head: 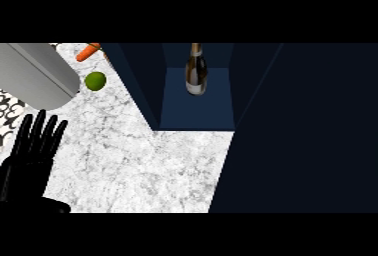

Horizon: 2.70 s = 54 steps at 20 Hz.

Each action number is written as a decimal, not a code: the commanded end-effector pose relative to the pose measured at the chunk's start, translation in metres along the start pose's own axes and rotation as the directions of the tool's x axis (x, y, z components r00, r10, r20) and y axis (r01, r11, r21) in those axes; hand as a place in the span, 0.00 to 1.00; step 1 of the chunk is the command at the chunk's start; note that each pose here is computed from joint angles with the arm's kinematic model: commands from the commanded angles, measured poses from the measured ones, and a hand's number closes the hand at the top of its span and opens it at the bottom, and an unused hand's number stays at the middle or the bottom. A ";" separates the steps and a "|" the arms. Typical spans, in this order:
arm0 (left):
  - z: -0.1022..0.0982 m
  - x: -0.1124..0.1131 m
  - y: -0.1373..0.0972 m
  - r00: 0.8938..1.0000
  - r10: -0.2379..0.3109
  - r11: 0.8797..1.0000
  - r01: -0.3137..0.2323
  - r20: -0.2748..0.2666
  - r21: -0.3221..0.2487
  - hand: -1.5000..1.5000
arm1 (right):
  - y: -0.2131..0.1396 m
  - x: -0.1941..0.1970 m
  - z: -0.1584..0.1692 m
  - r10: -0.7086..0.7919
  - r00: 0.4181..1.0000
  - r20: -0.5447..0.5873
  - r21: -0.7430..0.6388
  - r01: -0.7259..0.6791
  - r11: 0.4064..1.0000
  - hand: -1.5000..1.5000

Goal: Pick up the wine, place it into the cabinet and close the cabinet

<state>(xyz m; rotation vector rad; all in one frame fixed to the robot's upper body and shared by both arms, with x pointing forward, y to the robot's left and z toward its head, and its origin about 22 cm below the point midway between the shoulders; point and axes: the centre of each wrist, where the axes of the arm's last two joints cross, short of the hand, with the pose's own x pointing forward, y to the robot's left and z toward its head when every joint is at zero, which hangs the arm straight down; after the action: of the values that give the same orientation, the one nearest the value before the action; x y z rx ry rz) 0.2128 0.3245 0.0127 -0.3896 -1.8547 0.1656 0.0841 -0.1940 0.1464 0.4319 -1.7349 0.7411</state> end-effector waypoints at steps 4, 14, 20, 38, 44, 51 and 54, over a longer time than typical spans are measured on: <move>0.005 0.013 0.019 1.000 -0.015 1.000 0.015 -0.018 -0.012 0.00 | 0.015 0.043 -0.005 -0.147 0.977 0.156 0.052 0.141 0.989 1.00; -0.006 0.033 0.041 1.000 -0.018 0.999 0.018 -0.010 -0.030 0.00 | 0.012 0.032 -0.041 -0.137 0.980 0.146 0.088 0.125 0.988 1.00; -0.010 0.035 0.036 1.000 -0.004 0.999 0.004 -0.001 -0.044 0.00 | 0.016 0.030 -0.088 -0.125 0.981 0.148 0.086 0.113 0.990 1.00; -0.001 0.032 0.055 1.000 -0.018 1.000 0.018 0.005 0.009 0.00 | -0.002 0.059 -0.285 -0.173 0.981 0.090 -0.017 0.175 0.984 1.00; -0.002 0.038 0.057 0.999 -0.030 1.000 0.030 -0.012 -0.002 0.00 | -0.004 0.050 -0.293 -0.234 0.971 0.051 -0.056 0.236 0.970 1.00; 0.005 0.049 0.074 0.999 -0.033 0.999 0.033 0.007 0.027 0.00 | -0.035 -0.024 -0.296 -0.223 0.975 0.003 -0.126 0.222 0.967 1.00; -0.019 0.035 0.068 1.000 -0.018 1.000 0.018 0.015 0.016 0.00 | -0.058 -0.029 -0.308 -0.198 0.980 0.004 -0.134 0.197 0.971 1.00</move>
<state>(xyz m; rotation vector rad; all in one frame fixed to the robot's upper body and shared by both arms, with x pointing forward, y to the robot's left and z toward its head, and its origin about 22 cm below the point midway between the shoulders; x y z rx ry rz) 0.2195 0.4014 0.0291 -0.3502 -1.8657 0.1628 0.3311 -0.0194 0.1964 0.5288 -1.7024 0.4848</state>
